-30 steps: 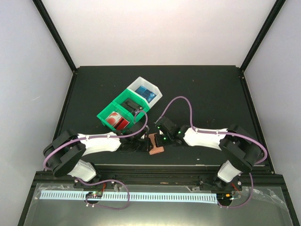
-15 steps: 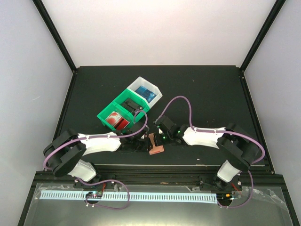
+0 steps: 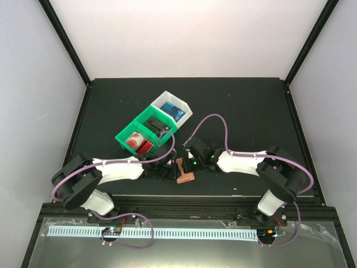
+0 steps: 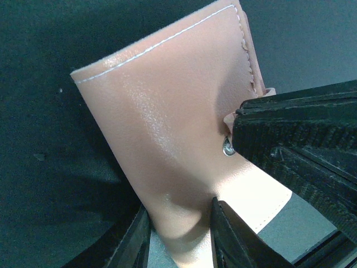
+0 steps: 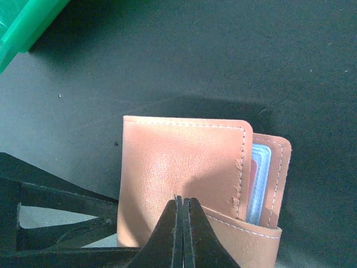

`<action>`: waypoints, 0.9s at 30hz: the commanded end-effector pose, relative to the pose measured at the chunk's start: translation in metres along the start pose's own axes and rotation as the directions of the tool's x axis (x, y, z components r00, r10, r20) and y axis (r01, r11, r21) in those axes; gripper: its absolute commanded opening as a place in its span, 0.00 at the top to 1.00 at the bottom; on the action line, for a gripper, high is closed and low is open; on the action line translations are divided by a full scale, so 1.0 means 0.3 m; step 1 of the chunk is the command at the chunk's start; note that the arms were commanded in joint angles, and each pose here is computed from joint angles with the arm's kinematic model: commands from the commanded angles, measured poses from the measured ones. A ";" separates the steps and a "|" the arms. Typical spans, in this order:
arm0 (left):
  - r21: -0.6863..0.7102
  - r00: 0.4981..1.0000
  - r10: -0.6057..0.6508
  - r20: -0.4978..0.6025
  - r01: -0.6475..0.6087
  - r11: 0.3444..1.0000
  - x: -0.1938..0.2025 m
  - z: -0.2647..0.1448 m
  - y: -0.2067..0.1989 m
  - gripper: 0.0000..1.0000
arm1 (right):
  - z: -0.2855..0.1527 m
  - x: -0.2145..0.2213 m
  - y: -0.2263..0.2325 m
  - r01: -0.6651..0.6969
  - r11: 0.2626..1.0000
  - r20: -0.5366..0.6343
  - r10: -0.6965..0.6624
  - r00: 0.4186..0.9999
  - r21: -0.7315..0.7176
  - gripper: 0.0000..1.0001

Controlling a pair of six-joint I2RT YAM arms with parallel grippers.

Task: Put the credit cards into the card holder
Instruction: Close the card holder at the center of the board.

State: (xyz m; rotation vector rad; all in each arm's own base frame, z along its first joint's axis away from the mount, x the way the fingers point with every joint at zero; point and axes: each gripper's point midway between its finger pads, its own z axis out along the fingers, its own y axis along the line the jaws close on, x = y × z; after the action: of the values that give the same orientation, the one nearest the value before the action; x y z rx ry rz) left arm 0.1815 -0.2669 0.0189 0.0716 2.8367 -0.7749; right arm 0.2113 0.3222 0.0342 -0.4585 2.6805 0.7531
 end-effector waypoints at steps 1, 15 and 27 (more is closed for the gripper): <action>-0.128 0.996 -0.028 -0.086 0.017 0.992 0.088 0.048 0.120 0.69 | 0.017 0.179 -0.012 -0.019 0.999 -0.188 0.012 0.982 -0.034 0.99; -0.134 0.996 -0.027 -0.090 0.015 0.991 0.087 0.053 0.121 0.71 | 0.019 0.178 0.016 -0.016 0.997 -0.192 0.000 0.981 -0.081 0.99; -0.139 0.995 -0.023 -0.093 0.010 0.990 0.082 0.060 0.119 0.71 | 0.064 0.289 -0.033 -0.021 0.999 -0.295 0.009 0.955 -0.038 0.99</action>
State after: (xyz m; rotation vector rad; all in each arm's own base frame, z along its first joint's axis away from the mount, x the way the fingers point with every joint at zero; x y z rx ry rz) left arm 0.1818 -0.2659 0.0153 0.0673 2.8535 -0.7505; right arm 0.2081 0.3280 0.0319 -0.4808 2.6680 0.8277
